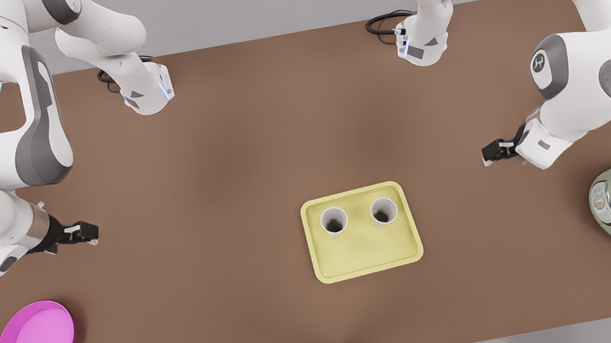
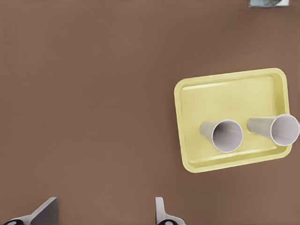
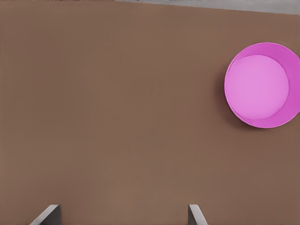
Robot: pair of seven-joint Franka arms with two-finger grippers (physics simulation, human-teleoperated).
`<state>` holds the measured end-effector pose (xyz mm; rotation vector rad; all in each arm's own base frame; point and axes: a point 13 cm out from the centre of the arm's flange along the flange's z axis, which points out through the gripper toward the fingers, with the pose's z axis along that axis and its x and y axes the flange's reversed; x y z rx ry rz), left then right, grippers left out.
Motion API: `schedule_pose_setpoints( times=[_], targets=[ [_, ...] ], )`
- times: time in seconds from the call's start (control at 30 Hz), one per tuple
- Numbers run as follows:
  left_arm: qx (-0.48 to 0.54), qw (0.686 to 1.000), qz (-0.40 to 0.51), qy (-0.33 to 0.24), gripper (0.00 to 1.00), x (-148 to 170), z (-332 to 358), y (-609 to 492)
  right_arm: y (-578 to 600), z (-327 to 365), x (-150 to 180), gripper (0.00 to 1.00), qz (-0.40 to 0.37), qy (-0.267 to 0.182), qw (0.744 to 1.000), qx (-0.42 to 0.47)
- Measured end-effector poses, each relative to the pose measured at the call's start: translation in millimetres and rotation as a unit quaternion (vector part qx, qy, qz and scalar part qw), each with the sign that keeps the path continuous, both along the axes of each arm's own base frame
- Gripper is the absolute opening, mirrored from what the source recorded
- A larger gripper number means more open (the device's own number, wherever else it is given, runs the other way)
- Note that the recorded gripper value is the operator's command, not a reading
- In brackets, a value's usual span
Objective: Use the left arm to pick up the white IKEA cup from the tray and place it on the middle-left position; use the right arm to pick up the white IKEA cup from the tray and place it on the middle-right position
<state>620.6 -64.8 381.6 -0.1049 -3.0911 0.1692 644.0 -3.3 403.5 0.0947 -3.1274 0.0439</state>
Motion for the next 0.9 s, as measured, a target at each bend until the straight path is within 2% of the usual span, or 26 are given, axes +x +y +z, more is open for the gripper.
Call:
schedule_pose_setpoints(
  times=[0.13,0.23,0.27,0.37,0.53,0.63,0.7,0.8,0.9],
  targets=[
    [-0.002,1.000,-0.024,-0.015,1.00,8.0,-2.1,-25.5,0.0,1.4,3.9,1.00,0.002,-0.008,1.000,0.000],
    [0.012,0.995,-0.098,-0.015,0.97,10.3,-32.5,-138.6,0.0,2.2,5.8,1.00,0.003,-0.012,1.000,0.000],
    [0.016,0.994,-0.110,-0.010,1.00,10.0,-48.6,-165.3,-0.1,2.4,6.3,1.00,0.003,-0.013,1.000,0.000],
    [0.024,0.993,-0.113,-0.002,1.00,10.7,-96.4,-209.2,0.2,5.0,7.9,1.00,0.004,-0.017,1.000,0.000],
    [0.024,0.997,-0.078,-0.012,1.00,31.3,-152.9,-228.2,8.3,5.8,9.4,1.00,0.012,-0.021,1.000,0.001],
    [0.029,0.997,-0.068,-0.004,1.00,21.2,-185.4,-235.7,9.5,1.3,10.0,1.00,0.013,-0.017,1.000,0.002],
    [0.038,0.998,-0.055,0.003,1.00,14.7,-203.8,-226.1,40.8,-16.8,12.7,0.97,0.037,-0.008,0.999,0.004],
    [0.049,0.998,-0.029,0.008,1.00,14.9,-217.9,-201.0,130.0,-78.7,17.1,1.00,0.099,0.016,0.995,0.007],
    [0.054,0.998,-0.013,0.010,1.00,15.1,-227.9,-192.4,216.8,-141.6,7.5,1.00,0.141,0.034,0.989,0.006]
  ],
)
